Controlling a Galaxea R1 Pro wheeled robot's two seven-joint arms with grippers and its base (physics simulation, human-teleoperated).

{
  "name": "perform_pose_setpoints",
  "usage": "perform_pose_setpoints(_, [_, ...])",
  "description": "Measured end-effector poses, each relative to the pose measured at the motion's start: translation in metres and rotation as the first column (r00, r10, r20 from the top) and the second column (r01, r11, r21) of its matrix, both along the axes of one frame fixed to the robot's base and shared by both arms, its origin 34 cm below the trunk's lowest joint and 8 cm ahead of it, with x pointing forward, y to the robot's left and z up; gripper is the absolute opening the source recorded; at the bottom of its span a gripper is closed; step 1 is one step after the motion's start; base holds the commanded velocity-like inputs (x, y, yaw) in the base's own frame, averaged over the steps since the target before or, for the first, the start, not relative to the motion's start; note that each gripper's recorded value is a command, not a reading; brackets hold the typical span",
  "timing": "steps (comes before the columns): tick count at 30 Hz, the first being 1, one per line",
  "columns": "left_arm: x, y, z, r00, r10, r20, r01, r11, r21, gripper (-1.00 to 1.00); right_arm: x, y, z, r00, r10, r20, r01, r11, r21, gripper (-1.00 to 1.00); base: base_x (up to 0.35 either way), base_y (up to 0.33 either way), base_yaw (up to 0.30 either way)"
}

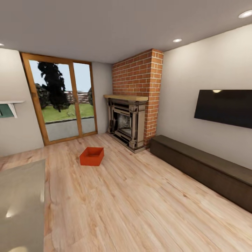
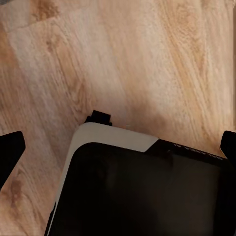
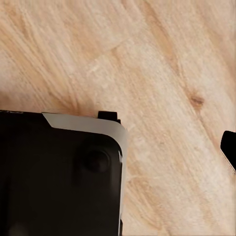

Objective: Move the two storage containers from the living room to the garage. In the garage, place one container on the floor and stack the other container on top of it (either order is fine).

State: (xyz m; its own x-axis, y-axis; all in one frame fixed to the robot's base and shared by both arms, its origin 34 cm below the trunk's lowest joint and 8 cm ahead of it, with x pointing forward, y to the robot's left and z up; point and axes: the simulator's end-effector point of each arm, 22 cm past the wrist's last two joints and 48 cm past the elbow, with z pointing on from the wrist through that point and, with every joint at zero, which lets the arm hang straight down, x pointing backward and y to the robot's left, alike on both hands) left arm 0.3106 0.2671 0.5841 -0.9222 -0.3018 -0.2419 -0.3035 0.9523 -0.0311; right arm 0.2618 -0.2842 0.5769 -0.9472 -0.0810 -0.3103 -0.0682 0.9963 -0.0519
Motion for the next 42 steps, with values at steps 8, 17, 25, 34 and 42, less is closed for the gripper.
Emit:
perform_pose_setpoints(8, [0.0,0.0,0.0,1.0,0.0,0.0,0.0,1.0,0.0,1.0,-0.0001,0.0001,0.0,1.0,0.003,-0.001,-0.003,1.0,-0.001,1.0,0.323,0.0,0.0])
perform_pose_setpoints(17, [0.0,0.0,0.0,1.0,0.001,0.0,-0.001,1.0,0.0,1.0,-0.0002,0.0026,-0.0002,1.0,0.006,-0.002,-0.006,1.0,0.002,1.0,0.323,0.0,0.0])
perform_pose_setpoints(25, [0.0,0.0,0.0,1.0,0.0,0.0,0.0,1.0,0.0,1.0,0.0004,0.0045,-0.0001,1.0,0.002,0.002,-0.002,1.0,0.006,1.0,0.323,0.0,0.0])
perform_pose_setpoints(34, [0.0,0.0,0.0,1.0,0.0,0.0,0.0,1.0,0.0,1.0,0.0003,0.0054,-0.0001,1.0,-0.013,0.002,0.013,1.0,0.009,1.0,0.323,0.0,0.0])
perform_pose_setpoints(42, [0.0,0.0,0.0,1.0,0.0,0.0,0.0,1.0,0.0,1.0,0.0003,0.0042,-0.0001,1.0,-0.014,0.002,0.014,1.0,0.008,1.0,0.323,0.0,0.0])
